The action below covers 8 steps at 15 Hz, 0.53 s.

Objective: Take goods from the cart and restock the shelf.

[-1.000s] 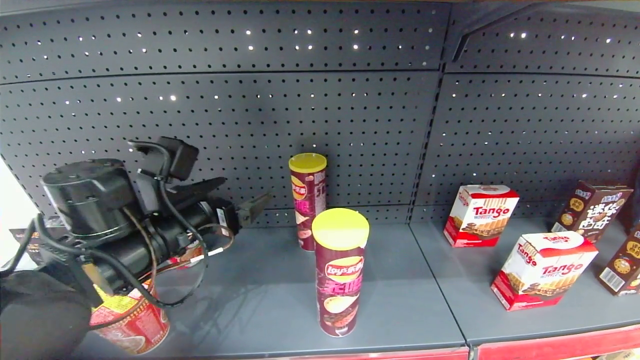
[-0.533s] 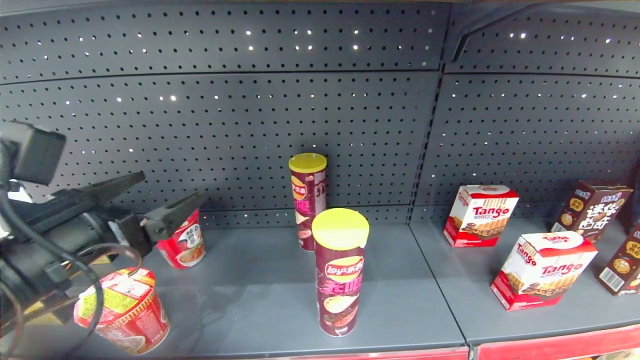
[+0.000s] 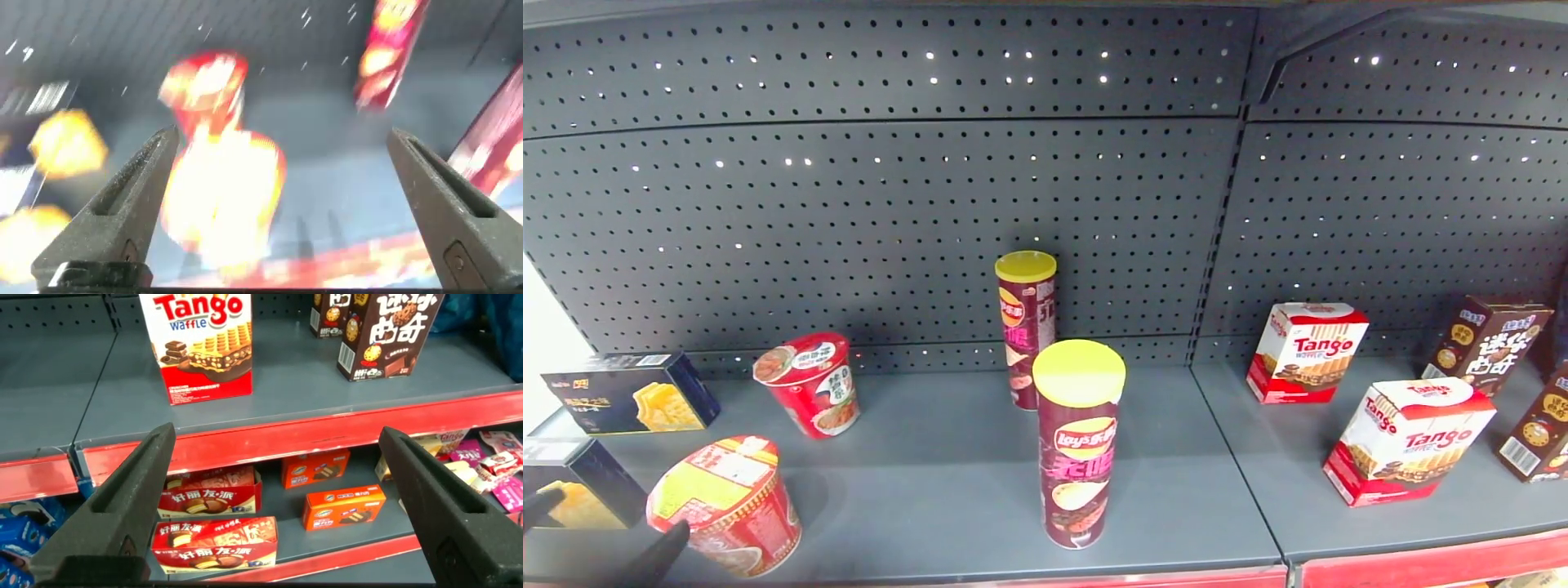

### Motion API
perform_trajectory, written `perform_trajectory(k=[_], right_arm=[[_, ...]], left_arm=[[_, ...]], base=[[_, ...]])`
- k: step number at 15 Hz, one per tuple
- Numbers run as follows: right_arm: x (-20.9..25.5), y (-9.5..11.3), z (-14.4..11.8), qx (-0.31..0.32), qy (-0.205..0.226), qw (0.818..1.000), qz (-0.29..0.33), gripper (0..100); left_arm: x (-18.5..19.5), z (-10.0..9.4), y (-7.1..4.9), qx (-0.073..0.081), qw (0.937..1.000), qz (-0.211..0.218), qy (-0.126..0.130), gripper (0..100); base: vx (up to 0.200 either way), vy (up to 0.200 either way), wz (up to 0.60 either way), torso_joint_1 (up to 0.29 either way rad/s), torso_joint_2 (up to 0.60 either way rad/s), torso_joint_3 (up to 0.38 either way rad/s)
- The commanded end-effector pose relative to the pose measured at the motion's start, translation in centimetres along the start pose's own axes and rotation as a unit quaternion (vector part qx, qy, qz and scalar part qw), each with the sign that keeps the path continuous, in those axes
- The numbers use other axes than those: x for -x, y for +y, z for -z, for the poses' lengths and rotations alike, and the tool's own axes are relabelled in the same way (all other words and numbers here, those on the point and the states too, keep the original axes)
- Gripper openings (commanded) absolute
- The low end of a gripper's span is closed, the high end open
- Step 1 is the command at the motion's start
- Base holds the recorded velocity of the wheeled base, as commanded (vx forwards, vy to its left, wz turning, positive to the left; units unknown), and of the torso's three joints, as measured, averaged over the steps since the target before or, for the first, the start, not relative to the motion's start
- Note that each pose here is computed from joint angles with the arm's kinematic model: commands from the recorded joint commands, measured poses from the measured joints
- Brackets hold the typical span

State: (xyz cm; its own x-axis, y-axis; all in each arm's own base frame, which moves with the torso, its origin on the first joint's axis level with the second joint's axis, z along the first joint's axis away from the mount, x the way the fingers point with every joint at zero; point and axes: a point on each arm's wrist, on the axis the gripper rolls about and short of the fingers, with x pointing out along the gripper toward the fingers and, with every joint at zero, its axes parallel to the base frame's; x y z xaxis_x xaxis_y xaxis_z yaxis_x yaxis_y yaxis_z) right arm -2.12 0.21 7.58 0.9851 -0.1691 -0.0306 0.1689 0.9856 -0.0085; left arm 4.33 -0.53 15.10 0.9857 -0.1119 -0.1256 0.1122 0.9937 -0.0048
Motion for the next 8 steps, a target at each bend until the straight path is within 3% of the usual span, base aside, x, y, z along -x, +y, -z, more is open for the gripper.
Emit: perform_trajectory(k=[1, 2, 6, 8], right_arm=[[0.0, 0.0, 0.0, 0.000, 0.001, 1.000, 0.000, 100], [0.0, 0.0, 0.0, 0.000, 0.001, 1.000, 0.000, 100], [0.0, 0.0, 0.0, 0.000, 0.001, 1.000, 0.000, 100], [0.0, 0.0, 0.0, 0.000, 0.001, 1.000, 0.000, 100]], left_arm=[[3.6, 6.0, 0.1, -0.017, 0.9993, -0.032, 0.007, 100], [3.6, 6.8, 0.1, -0.024, 0.9990, -0.032, 0.019, 100], [4.4, 7.2, 0.0, 0.034, 0.9990, -0.027, 0.007, 100], [5.0, 7.3, -0.5, 0.040, 0.9987, -0.025, -0.019, 100]], base=[[0.000, 0.000, 0.00, 0.000, 0.00, 0.000], [0.000, 0.000, 0.00, 0.000, 0.00, 0.000], [0.000, 0.000, 0.00, 0.000, 0.00, 0.000], [0.000, 0.000, 0.00, 0.000, 0.00, 0.000]])
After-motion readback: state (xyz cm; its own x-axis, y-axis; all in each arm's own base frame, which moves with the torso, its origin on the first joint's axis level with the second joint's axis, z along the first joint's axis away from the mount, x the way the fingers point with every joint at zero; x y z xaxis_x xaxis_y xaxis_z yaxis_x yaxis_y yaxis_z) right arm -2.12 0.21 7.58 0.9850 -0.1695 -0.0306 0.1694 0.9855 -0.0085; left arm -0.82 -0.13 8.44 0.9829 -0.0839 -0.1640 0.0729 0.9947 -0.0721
